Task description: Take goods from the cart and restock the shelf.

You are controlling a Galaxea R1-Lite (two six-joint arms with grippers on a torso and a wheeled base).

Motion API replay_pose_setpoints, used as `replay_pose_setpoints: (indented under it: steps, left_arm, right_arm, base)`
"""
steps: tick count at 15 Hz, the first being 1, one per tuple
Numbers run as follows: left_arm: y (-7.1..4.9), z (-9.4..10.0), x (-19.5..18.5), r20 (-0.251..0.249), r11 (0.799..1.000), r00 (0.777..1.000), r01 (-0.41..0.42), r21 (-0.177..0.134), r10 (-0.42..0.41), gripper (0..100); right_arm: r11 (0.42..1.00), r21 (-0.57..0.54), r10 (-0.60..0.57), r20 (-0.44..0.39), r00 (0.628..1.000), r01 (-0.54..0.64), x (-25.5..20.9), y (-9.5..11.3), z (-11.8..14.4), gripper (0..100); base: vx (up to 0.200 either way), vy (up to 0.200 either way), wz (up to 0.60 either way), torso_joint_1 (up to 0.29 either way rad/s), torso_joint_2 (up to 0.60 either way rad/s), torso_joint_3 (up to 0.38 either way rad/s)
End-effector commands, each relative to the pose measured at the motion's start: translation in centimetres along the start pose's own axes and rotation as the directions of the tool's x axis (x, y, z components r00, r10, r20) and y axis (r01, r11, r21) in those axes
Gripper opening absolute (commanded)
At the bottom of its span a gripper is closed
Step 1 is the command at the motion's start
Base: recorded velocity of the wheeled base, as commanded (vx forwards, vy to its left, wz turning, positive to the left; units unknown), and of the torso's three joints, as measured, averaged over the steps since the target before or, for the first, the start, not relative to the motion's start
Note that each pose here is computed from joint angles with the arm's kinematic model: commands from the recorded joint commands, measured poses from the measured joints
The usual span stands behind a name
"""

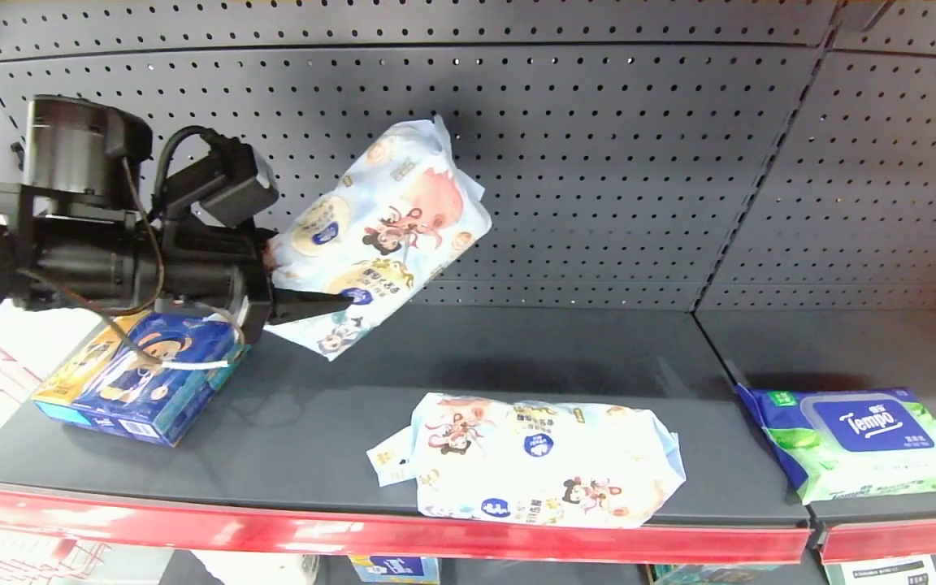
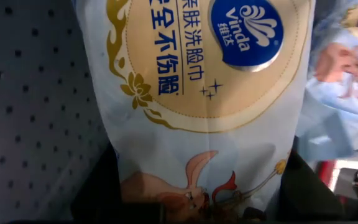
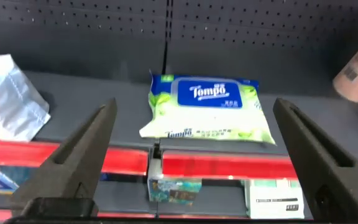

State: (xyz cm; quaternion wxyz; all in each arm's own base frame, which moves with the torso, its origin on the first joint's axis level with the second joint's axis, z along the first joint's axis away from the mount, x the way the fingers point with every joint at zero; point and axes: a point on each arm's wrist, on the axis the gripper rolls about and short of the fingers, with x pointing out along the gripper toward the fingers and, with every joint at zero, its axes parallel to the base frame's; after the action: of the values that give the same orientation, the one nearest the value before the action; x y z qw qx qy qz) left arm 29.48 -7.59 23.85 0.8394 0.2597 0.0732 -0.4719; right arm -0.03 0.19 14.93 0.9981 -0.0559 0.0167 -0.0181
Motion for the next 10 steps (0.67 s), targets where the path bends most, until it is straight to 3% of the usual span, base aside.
replay_pose_setpoints:
  steps: [1, 2, 4, 6, 7, 8, 10]
  left_arm:
    - [2.1, -1.6, 4.8, 0.007, 0.996, 0.997, 0.080, 0.043, -0.081, 0]
    - [1.9, -1.7, 5.7, 0.012, 0.992, 0.994, 0.104, 0.076, -0.105, 0]
    - [1.1, -1.6, 7.4, 0.013, 0.983, 0.988, 0.150, 0.105, -0.152, 0]
    - [0.5, -1.8, 9.8, 0.014, 0.967, 0.979, 0.197, 0.161, -0.202, 0]
    - [0.6, -2.1, 11.2, 0.015, 0.955, 0.976, 0.208, 0.210, -0.216, 0]
    - [0.7, -2.3, 12.1, 0.014, 0.948, 0.974, 0.218, 0.231, -0.227, 0]
    - [0.0, -2.4, 13.0, 0.010, 0.940, 0.967, 0.246, 0.237, -0.256, 0]
  right_arm:
    - [1.000, -0.003, -0.003, 0.022, 1.000, 0.003, -0.8, 0.1, -0.4, 100]
    - [1.000, -0.003, -0.001, 0.019, 1.000, 0.001, -0.9, 0.1, -0.5, 100]
    - [1.000, -0.003, 0.003, 0.013, 1.000, -0.003, -0.9, 0.1, -0.6, 100]
    - [1.000, -0.002, 0.005, 0.009, 1.000, -0.005, -0.9, 0.2, -0.8, 100]
    - [1.000, -0.002, 0.005, 0.011, 1.000, -0.005, -0.9, 0.2, -0.8, 100]
    - [1.000, -0.001, 0.006, 0.014, 1.000, -0.006, -0.9, 0.2, -0.7, 100]
    - [1.000, -0.002, 0.002, 0.020, 1.000, -0.002, -1.0, 0.2, -0.8, 100]
  base:
    - [0.000, 0.000, 0.00, 0.000, 0.00, 0.000]
    - [0.000, 0.000, 0.00, 0.000, 0.00, 0.000]
    - [0.000, 0.000, 0.00, 0.000, 0.00, 0.000]
    - [0.000, 0.000, 0.00, 0.000, 0.00, 0.000]
    - [0.000, 0.000, 0.00, 0.000, 0.00, 0.000]
    - [0.000, 0.000, 0.00, 0.000, 0.00, 0.000]
    - [0.000, 0.000, 0.00, 0.000, 0.00, 0.000]
